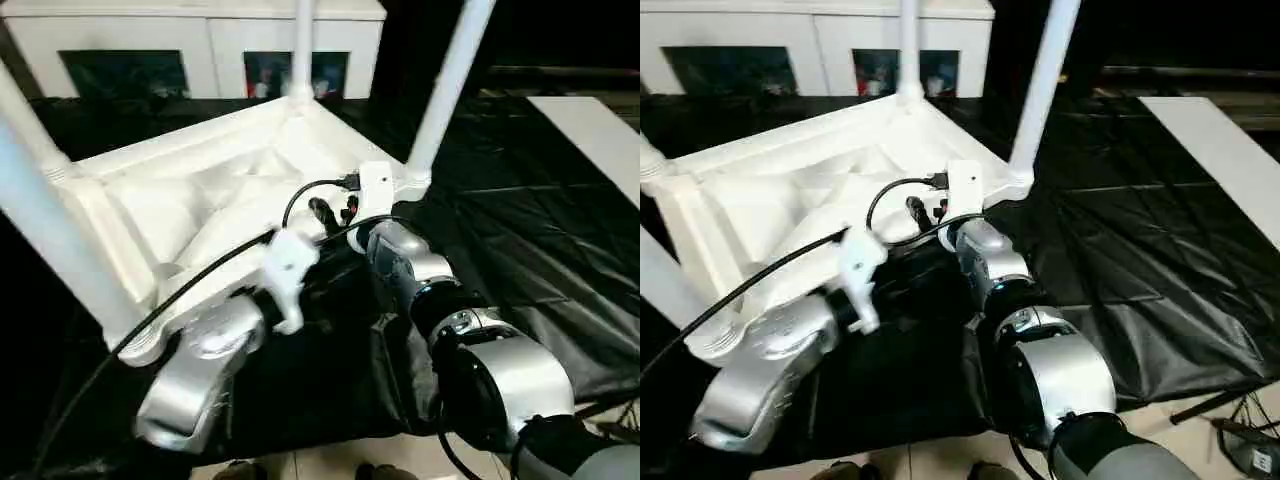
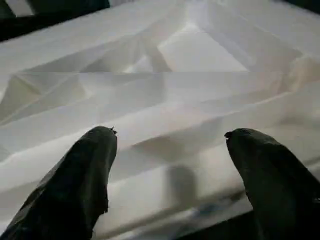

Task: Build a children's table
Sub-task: Rotate table base

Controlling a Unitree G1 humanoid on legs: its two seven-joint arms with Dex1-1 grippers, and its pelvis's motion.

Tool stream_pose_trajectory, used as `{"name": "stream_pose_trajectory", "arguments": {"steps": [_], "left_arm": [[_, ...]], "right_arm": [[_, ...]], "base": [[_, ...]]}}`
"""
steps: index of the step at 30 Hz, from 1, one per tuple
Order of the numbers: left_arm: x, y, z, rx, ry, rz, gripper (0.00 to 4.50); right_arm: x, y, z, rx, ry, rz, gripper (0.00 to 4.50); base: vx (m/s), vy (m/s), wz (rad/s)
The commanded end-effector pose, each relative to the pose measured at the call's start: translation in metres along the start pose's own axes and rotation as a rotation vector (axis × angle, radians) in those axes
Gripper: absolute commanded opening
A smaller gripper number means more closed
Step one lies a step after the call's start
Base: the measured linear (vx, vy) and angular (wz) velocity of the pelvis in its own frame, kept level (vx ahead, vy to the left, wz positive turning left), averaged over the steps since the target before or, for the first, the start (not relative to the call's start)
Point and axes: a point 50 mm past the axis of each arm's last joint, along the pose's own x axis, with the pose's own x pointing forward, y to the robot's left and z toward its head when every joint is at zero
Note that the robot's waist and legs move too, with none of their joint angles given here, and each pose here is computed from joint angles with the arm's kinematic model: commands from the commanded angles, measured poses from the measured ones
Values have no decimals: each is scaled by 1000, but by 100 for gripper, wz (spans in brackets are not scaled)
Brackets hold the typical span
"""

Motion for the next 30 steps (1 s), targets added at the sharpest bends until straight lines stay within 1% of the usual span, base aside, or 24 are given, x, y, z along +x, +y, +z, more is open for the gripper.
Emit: {"name": "stream_pose_trajectory", "arguments": {"steps": [1,2,4,5,7,10,11,12,13,14,15,17,18,19,21,23,24,25,27,28,30], "left_arm": [[-7,7,5,18,-57,65,116],[-7,7,5,18,-57,65,116],[-13,10,5,23,-77,88,116],[-17,9,4,12,-90,78,116],[-24,7,4,-1,-108,54,116],[-38,5,3,-20,-136,56,116],[-38,5,3,-20,-136,56,116],[-41,5,3,-17,-135,58,116],[-46,2,2,-36,-143,43,136],[-46,2,2,-36,-143,43,146],[-56,0,5,-64,-179,36,146],[-61,-1,8,-82,-199,23,153],[-64,0,8,-96,-206,9,165],[-65,0,8,-100,-207,3,179],[-71,0,7,-108,-206,-35,191],[-85,0,1,-132,-162,-141,210],[-87,0,0,-137,-154,-157,221],[-95,2,-3,-154,-124,-203,227],[-101,2,-4,-159,-99,-236,241],[-109,5,-6,-155,-67,-270,254],[-115,8,-7,-151,-47,-285,270]], "right_arm": [[-7,-26,19,-21,-118,-78,391],[-7,-26,19,-21,-118,-78,391],[-12,-38,22,-43,-160,-99,391],[-18,-46,22,-56,-193,-84,391],[-28,-55,20,-78,-240,-50,391],[-47,-61,12,-126,-284,2,391],[-47,-61,12,-126,-284,2,391],[-52,-62,11,-125,-298,5,391],[-60,-62,9,-132,-312,7,391],[-60,-62,9,-132,-312,7,391],[-78,-61,4,-147,-328,25,391],[-90,-58,1,-175,-326,53,391],[-97,-57,-2,-175,-321,71,391],[-100,-56,-3,-172,-319,79,391],[-107,-52,-7,-180,-297,112,391],[-120,-47,-14,-193,-255,176,391],[-121,-46,-14,-193,-250,184,391],[-126,-46,-16,-190,-237,196,391],[-130,-44,-17,-184,-223,205,391],[-134,-42,-18,-192,-205,231,391],[-136,-41,-19,-198,-196,244,391]], "base": [[0,0,0],[0,0,0],[0,0,0],[0,0,0],[0,0,0],[0,0,0],[0,0,0],[0,0,0],[0,0,0],[0,0,0],[0,0,0],[0,0,0],[0,0,0],[0,0,0],[0,0,0],[0,0,0],[0,0,0],[0,0,0],[0,0,0],[-52,7,-6],[-26,4,-3]]}}
